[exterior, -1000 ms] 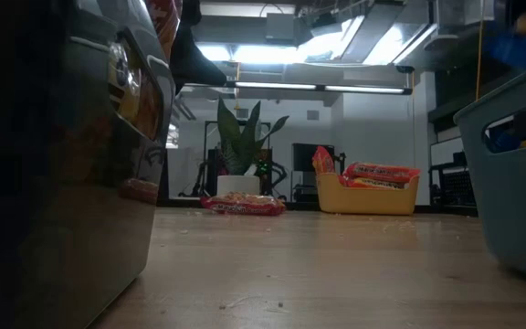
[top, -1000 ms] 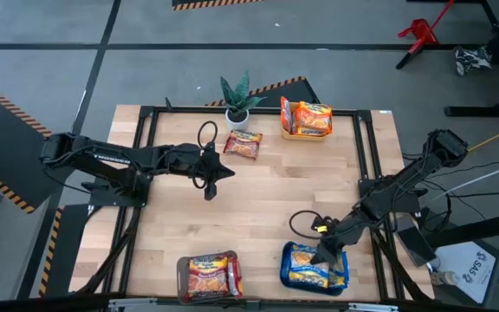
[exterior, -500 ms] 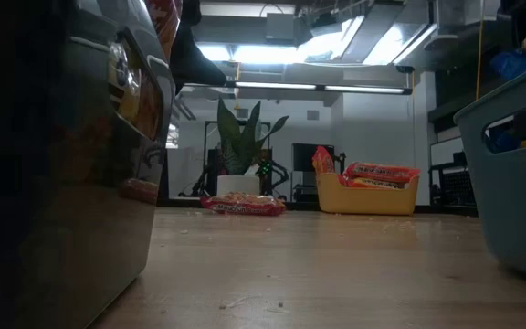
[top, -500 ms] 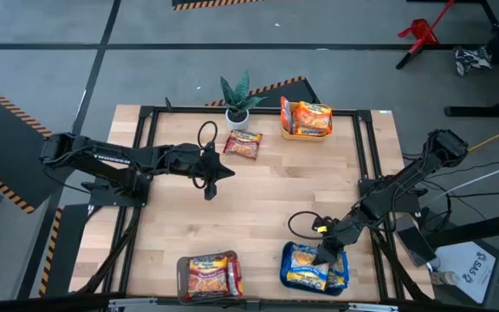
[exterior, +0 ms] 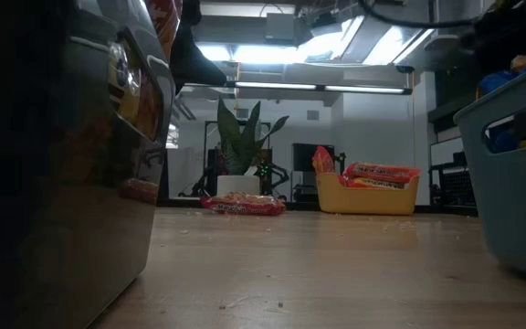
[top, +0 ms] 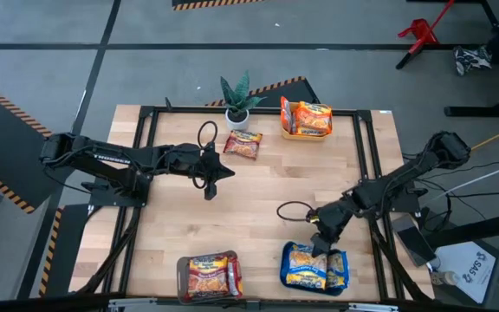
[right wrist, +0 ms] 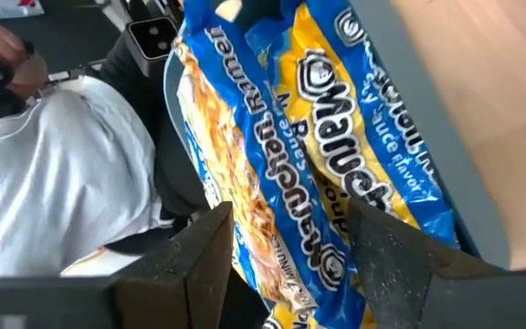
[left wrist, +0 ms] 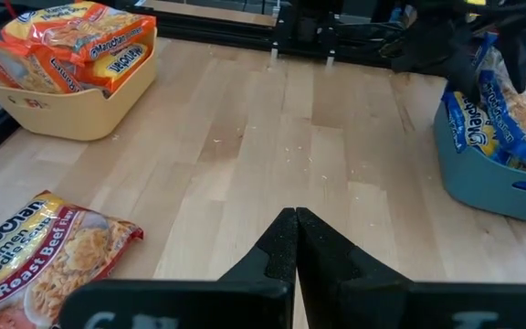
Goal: Sort Maruchan noodles
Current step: Put the blue noodle pack into the blue bin, then put the red noodle pack into the black bin
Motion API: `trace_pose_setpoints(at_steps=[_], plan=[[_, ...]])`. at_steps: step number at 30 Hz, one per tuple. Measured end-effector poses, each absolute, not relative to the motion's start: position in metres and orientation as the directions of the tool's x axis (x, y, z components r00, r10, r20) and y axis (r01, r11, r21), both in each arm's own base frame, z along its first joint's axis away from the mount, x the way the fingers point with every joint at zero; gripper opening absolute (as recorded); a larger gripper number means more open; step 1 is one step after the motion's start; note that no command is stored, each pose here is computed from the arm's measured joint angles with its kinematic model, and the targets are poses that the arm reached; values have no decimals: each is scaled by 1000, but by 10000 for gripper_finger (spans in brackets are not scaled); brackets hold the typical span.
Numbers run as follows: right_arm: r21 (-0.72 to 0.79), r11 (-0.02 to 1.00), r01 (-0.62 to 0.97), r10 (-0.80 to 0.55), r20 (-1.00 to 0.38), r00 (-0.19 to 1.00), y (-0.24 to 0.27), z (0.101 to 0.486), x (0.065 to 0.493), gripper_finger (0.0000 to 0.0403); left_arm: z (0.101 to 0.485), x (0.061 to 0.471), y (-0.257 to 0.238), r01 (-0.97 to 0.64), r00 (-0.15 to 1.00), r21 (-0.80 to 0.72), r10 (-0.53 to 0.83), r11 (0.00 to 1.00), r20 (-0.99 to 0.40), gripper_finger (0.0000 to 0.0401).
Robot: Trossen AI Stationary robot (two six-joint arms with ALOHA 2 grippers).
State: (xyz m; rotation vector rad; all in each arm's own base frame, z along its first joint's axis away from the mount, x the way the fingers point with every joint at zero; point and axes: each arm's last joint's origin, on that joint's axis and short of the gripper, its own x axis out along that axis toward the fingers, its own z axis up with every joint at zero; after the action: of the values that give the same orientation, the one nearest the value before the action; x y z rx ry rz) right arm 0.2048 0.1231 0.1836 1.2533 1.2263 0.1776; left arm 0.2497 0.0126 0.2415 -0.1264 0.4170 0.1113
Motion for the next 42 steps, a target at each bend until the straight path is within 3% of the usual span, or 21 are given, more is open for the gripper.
trace_pose_setpoints(at_steps=[6, 10, 18, 24, 27, 30, 34, 37, 42], plan=[[797, 369, 478, 726, -569, 386, 104, 184, 213, 200, 241, 249, 13, -119, 905, -45, 90, 992, -416, 0], [823, 339, 455, 747, -530, 402, 88, 188, 217, 200, 236, 249, 19, -185, 877, 38, 183, 982, -444, 0], [898, 299, 322, 651, -439, 619, 42, 217, 219, 200, 203, 234, 45, -241, 900, 7, 226, 970, -373, 0], [891, 409, 195, 407, -370, 835, 10, 233, 225, 200, 177, 216, 73, -392, 868, 5, 371, 920, -331, 0], [850, 510, 134, 308, -326, 894, 0, 238, 229, 200, 169, 219, 84, -379, 883, -66, 340, 923, -323, 0], [779, 610, 145, 205, -333, 920, -5, 237, 231, 200, 157, 226, 89, -369, 881, -106, 311, 924, -357, 0], [676, 707, 210, 51, -344, 937, -10, 236, 232, 200, 144, 237, 97, -477, 816, -72, 411, 876, -406, 0], [621, 739, 262, -45, -343, 938, -12, 236, 232, 200, 137, 246, 103, -550, 762, -37, 483, 834, -430, 0], [567, 769, 295, -111, -337, 935, -14, 236, 232, 200, 124, 263, 110, -563, 736, -28, 486, 826, -471, 0]])
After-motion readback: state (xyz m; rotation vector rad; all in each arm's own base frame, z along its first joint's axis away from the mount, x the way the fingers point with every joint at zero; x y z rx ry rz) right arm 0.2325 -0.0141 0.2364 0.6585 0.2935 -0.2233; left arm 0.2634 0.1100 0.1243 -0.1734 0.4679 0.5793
